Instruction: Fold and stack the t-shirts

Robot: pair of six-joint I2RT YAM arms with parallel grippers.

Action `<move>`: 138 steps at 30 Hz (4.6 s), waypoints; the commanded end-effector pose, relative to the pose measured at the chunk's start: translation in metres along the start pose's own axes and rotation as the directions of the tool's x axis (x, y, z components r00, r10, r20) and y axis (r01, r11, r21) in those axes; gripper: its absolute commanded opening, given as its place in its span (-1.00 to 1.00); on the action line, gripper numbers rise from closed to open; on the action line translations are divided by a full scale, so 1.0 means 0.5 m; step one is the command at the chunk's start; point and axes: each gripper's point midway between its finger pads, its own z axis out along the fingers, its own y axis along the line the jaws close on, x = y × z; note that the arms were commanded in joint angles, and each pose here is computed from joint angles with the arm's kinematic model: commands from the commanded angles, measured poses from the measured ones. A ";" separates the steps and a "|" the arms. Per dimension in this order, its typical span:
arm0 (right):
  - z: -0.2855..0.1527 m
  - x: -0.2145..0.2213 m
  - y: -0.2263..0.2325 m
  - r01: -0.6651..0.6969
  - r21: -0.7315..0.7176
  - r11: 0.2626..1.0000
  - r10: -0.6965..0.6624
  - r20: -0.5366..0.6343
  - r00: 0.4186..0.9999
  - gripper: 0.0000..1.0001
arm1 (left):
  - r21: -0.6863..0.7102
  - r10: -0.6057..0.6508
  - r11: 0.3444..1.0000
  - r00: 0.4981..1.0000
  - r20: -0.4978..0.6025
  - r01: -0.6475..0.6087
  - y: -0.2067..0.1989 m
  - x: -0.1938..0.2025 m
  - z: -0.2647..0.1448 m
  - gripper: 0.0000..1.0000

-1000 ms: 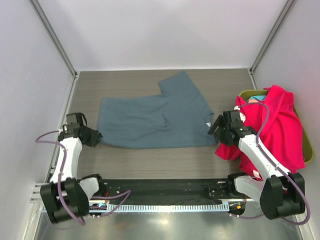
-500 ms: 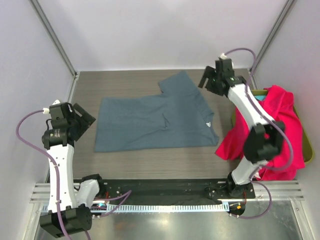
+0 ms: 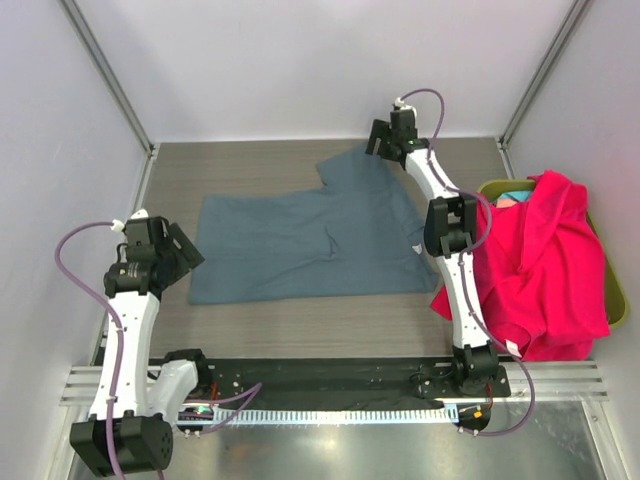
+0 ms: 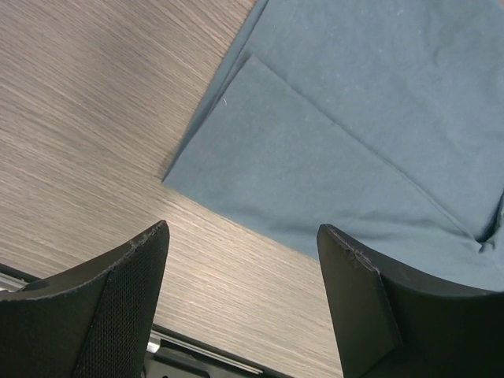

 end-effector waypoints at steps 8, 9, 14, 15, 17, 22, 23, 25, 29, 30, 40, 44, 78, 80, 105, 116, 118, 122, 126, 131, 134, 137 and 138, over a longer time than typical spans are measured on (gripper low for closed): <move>0.086 -0.023 0.117 0.009 -0.113 0.994 0.016 0.221 0.975 0.92 | 0.007 0.042 0.999 0.998 0.044 -0.042 -0.014 -0.011 0.003 0.50; 0.091 -0.008 0.120 0.000 -0.114 0.993 0.024 0.207 0.978 0.92 | 0.007 0.044 0.999 0.998 0.044 -0.044 -0.015 -0.010 0.003 0.50; 0.104 0.037 0.123 -0.060 -0.135 0.989 0.078 0.135 0.988 0.52 | 0.004 0.050 0.999 0.998 0.041 -0.050 -0.016 -0.009 0.005 0.50; 0.105 0.047 0.119 -0.068 -0.131 0.989 0.083 0.115 0.990 0.37 | 0.003 0.050 0.999 0.998 0.035 -0.050 -0.016 -0.007 0.007 0.50; 0.106 0.055 0.112 -0.084 -0.130 0.988 0.097 0.092 0.991 0.09 | -0.001 0.051 0.999 0.998 0.036 -0.051 -0.015 -0.007 0.008 0.50; 0.098 0.067 0.095 -0.077 -0.135 0.988 0.084 0.049 0.995 -0.97 | -0.024 0.054 0.998 0.998 0.029 -0.053 -0.011 -0.010 0.016 0.50; 0.093 0.061 0.095 -0.056 -0.134 0.989 0.064 0.054 0.997 -0.98 | -0.039 0.055 0.998 0.998 0.035 -0.053 -0.008 -0.014 0.019 0.50; 0.065 0.026 0.106 -0.028 -0.146 0.989 0.040 0.080 0.996 -0.98 | -0.047 0.036 0.998 0.998 0.049 -0.033 -0.016 -0.031 0.034 0.50; -0.009 -0.050 0.137 0.023 -0.185 0.982 0.001 0.128 0.992 -0.98 | -0.040 -0.031 0.999 0.995 0.093 0.035 -0.064 -0.101 0.075 0.51; -0.030 -0.069 0.143 0.034 -0.194 0.981 -0.006 0.142 0.990 -0.98 | -0.033 -0.035 0.999 0.995 0.092 0.039 -0.078 -0.114 0.087 0.50; -0.185 -0.107 0.200 0.041 -0.289 0.956 -0.002 0.132 0.991 -0.98 | -0.001 -0.060 0.998 0.994 0.088 0.061 -0.194 -0.310 0.334 0.37; -0.232 -0.111 0.226 0.014 -0.336 0.942 0.026 0.115 0.993 -0.98 | 0.055 -0.021 0.998 1.000 -0.012 0.022 -0.227 -0.315 0.438 0.29; -0.310 -0.030 0.185 0.047 -0.297 0.954 -0.028 0.068 0.997 -0.98 | 0.098 -0.006 0.995 0.980 -0.201 0.026 -0.250 -0.228 0.569 -0.99; -0.333 -0.048 0.191 0.049 -0.307 0.951 -0.024 0.084 0.996 -0.98 | 0.116 -0.007 0.993 0.985 -0.173 0.027 -0.259 -0.251 0.533 -0.99; -0.638 0.109 0.065 0.023 -0.251 0.968 0.008 0.122 0.993 -0.98 | 0.128 -0.028 0.991 0.999 -0.018 0.031 -0.184 -0.210 0.291 -0.99; -0.734 0.214 -0.018 -0.073 -0.171 0.983 0.093 0.113 0.989 -0.98 | -0.030 0.018 0.999 1.000 0.011 -0.018 -0.103 -0.202 0.270 -0.97; -0.742 0.249 -0.038 -0.119 -0.148 0.982 0.134 0.094 0.987 -0.98 | -0.084 -0.007 0.996 1.000 0.012 0.008 -0.075 -0.190 0.264 -0.40; -0.762 0.321 -0.094 -0.239 -0.075 0.968 0.245 0.098 0.964 0.31 | -0.140 -0.094 0.984 0.991 0.099 0.107 -0.033 -0.205 0.236 0.50; -0.786 0.295 -0.112 -0.258 -0.052 0.965 0.263 0.178 0.948 0.43 | -0.114 -0.161 0.976 0.966 0.202 0.186 -0.030 -0.229 0.205 0.54; -0.758 0.286 -0.059 -0.240 -0.117 0.964 0.252 0.106 0.962 0.42 | 0.024 -0.103 0.995 0.966 0.237 0.100 -0.101 -0.240 0.188 0.46; -0.710 0.324 -0.019 -0.211 -0.106 0.972 0.212 0.000 0.977 0.40 | 0.068 0.054 0.995 0.983 0.173 -0.066 -0.190 -0.206 0.201 0.43; -0.666 0.361 0.014 -0.185 -0.067 0.980 0.180 -0.076 0.981 0.38 | 0.064 0.160 0.984 0.984 0.081 -0.166 -0.257 -0.152 0.209 0.42; -0.659 0.377 0.029 -0.179 -0.068 0.982 0.171 -0.105 0.980 0.39 | 0.056 0.178 0.982 0.984 0.005 -0.178 -0.263 -0.114 0.242 0.40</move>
